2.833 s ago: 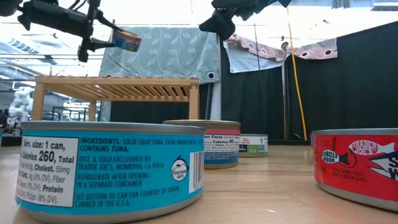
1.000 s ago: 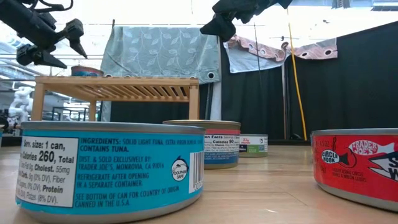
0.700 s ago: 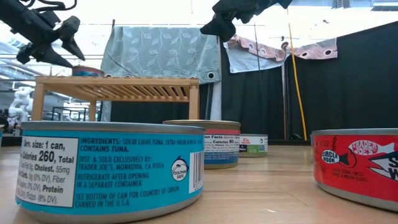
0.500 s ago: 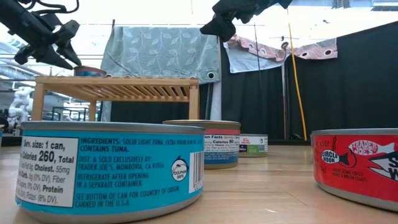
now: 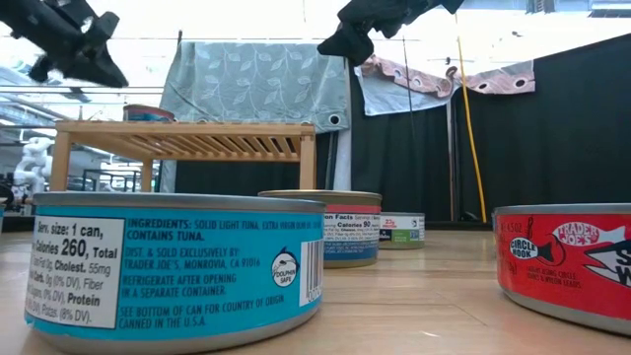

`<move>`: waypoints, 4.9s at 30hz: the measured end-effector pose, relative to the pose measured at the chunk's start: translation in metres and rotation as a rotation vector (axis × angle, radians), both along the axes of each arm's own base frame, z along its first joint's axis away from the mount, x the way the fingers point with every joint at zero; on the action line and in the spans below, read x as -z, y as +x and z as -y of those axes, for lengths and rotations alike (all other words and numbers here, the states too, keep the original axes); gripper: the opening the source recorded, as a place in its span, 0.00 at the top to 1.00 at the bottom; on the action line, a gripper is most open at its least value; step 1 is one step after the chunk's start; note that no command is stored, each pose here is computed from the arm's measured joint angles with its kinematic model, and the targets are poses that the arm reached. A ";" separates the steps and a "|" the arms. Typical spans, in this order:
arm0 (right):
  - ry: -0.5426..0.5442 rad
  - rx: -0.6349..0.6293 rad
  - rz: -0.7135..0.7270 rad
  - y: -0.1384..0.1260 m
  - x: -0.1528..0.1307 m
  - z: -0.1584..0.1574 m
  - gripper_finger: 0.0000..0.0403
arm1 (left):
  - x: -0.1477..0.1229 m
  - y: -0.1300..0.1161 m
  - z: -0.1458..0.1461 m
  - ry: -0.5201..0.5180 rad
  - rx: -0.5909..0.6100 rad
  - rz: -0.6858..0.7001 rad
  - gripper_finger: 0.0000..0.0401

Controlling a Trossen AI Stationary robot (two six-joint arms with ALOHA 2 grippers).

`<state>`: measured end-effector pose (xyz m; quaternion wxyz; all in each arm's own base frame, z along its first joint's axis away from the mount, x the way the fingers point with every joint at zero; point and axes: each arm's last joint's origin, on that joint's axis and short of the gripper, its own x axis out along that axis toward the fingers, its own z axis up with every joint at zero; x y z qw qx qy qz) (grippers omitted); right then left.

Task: Stack canned seafood by type on shelf
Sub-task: Stack the left blue can on top of the other blue can

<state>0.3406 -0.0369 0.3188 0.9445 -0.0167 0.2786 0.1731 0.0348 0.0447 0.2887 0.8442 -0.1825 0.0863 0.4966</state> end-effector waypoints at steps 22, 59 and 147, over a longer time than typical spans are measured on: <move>-0.017 -0.007 0.001 0.000 0.000 0.000 0.22 | 0.036 0.019 -0.012 -0.345 0.105 -0.095 0.88; 0.067 0.012 -0.196 -0.008 0.012 -0.027 0.22 | -0.083 0.002 0.017 -0.043 0.468 0.011 0.88; 0.161 0.447 -0.280 -0.004 0.139 -0.180 0.69 | 0.087 0.213 0.187 -0.069 1.268 -0.584 0.88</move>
